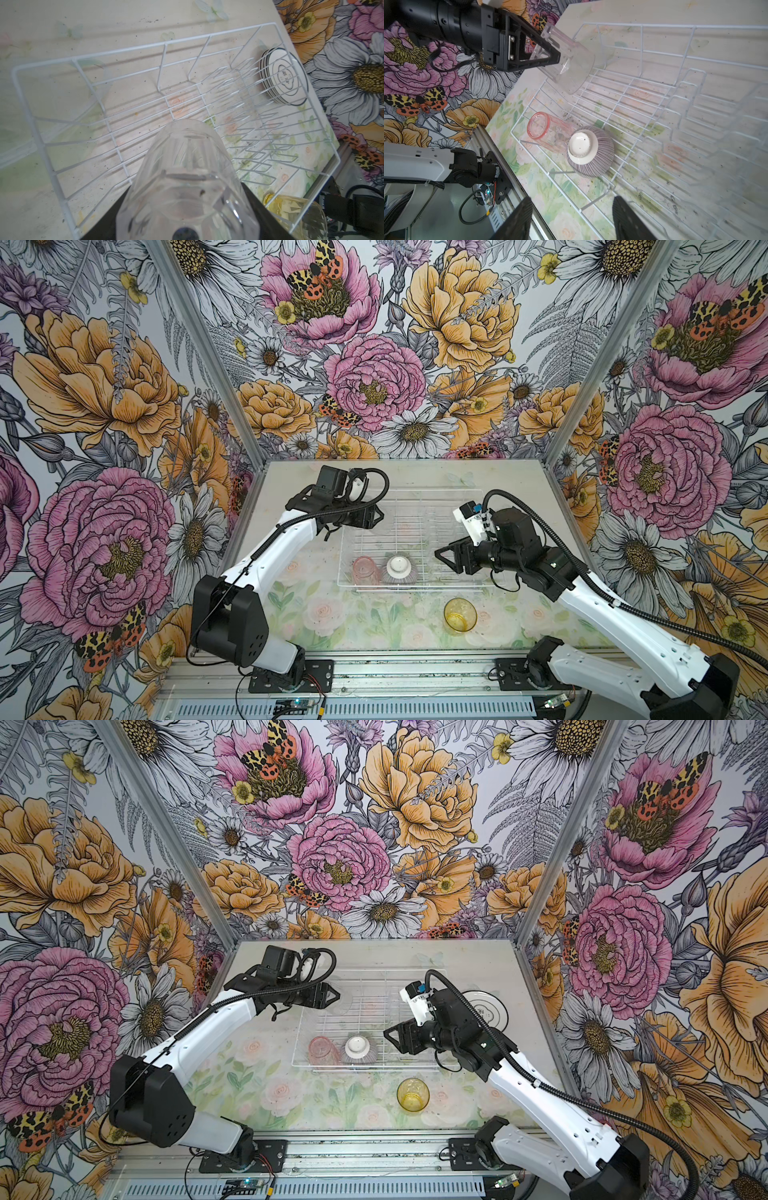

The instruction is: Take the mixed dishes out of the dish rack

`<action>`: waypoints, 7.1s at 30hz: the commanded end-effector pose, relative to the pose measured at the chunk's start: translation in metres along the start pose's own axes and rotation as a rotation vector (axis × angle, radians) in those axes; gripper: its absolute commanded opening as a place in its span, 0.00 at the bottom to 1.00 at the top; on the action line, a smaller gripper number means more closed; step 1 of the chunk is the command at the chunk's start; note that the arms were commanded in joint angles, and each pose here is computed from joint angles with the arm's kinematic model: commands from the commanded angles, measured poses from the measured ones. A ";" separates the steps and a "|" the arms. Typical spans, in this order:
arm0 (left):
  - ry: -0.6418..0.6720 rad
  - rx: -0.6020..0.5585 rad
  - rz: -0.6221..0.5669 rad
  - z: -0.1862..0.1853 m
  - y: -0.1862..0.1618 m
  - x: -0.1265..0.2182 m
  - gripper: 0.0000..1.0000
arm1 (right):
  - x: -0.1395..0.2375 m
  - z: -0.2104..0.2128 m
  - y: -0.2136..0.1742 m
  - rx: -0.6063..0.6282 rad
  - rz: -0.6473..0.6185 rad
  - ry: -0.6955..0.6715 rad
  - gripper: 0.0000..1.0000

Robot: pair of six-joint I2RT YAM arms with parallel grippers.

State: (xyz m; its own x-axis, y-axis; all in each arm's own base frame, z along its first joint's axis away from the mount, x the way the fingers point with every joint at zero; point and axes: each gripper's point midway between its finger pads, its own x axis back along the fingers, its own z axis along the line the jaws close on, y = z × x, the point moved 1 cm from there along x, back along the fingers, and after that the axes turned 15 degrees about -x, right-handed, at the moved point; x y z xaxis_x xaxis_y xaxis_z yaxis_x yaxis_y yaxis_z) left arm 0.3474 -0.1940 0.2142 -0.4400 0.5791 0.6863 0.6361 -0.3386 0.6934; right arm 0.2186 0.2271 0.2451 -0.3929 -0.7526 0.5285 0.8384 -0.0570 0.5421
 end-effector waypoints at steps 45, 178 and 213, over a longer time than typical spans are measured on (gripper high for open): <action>-0.821 -0.031 -0.428 -0.146 0.085 0.041 0.52 | 0.013 0.068 0.079 0.082 -0.253 0.509 0.31; 0.233 0.029 -0.108 0.041 0.000 0.041 0.95 | -0.078 -0.010 -0.188 0.711 1.058 -0.447 0.00; 0.240 0.028 -0.094 0.037 -0.004 0.049 0.95 | -0.085 -0.025 -0.187 0.716 1.007 -0.502 0.30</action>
State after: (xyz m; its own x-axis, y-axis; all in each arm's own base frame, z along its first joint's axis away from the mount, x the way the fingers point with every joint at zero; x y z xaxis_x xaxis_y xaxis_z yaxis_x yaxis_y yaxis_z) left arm 0.3455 -0.1428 0.2203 -0.6009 0.4259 0.6764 0.6304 -0.2678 0.7286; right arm 0.0980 0.2844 0.0788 0.0854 0.0906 0.9922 0.5103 0.8514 -0.1216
